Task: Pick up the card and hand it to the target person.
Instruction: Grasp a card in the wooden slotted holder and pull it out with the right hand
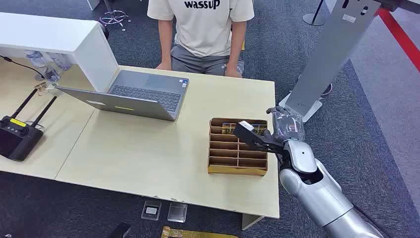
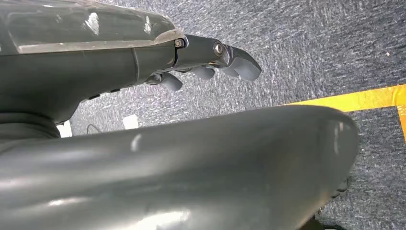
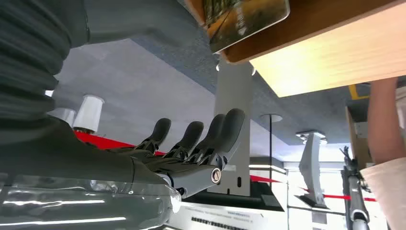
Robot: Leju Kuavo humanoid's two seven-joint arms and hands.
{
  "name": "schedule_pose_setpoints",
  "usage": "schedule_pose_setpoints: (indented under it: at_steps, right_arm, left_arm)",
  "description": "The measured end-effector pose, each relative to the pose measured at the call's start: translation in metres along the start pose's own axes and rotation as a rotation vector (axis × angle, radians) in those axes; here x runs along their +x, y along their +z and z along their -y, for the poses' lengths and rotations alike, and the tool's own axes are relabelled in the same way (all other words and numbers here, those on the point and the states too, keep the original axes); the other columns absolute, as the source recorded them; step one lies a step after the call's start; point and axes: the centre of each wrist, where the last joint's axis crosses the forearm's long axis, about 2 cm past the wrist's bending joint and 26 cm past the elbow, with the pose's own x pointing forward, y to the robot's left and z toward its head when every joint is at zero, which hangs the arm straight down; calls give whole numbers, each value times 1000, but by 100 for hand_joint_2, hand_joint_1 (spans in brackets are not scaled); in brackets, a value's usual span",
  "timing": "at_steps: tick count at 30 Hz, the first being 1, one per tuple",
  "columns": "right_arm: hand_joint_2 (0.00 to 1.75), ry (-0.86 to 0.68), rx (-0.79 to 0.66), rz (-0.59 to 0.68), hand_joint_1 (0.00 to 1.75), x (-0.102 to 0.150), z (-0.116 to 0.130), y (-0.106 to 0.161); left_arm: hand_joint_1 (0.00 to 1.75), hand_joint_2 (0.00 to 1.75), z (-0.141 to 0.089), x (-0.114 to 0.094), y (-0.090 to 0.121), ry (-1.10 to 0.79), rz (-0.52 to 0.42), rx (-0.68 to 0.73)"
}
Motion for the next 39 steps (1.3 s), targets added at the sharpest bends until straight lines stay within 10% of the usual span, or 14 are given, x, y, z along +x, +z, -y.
schedule_pose_setpoints:
  at_steps: [8, 27, 37, 39]
  right_arm:
    - [175, 10, 46, 15, 128, 13, -14, -4]
    - [175, 19, 45, 8, 131, 13, -18, -7]
    - [175, 5, 60, 13, 172, 13, -19, -8]
    - [175, 2, 63, 14, 174, 13, -20, -8]
  left_arm:
    - [0, 0, 1, -2, 0, 3, -2, 1]
    - [0, 0, 1, -1, 0, 3, 0, 1]
    - [0, 0, 1, -1, 0, 3, 0, 3]
    - [0, 87, 1, -1, 0, 3, 0, 3]
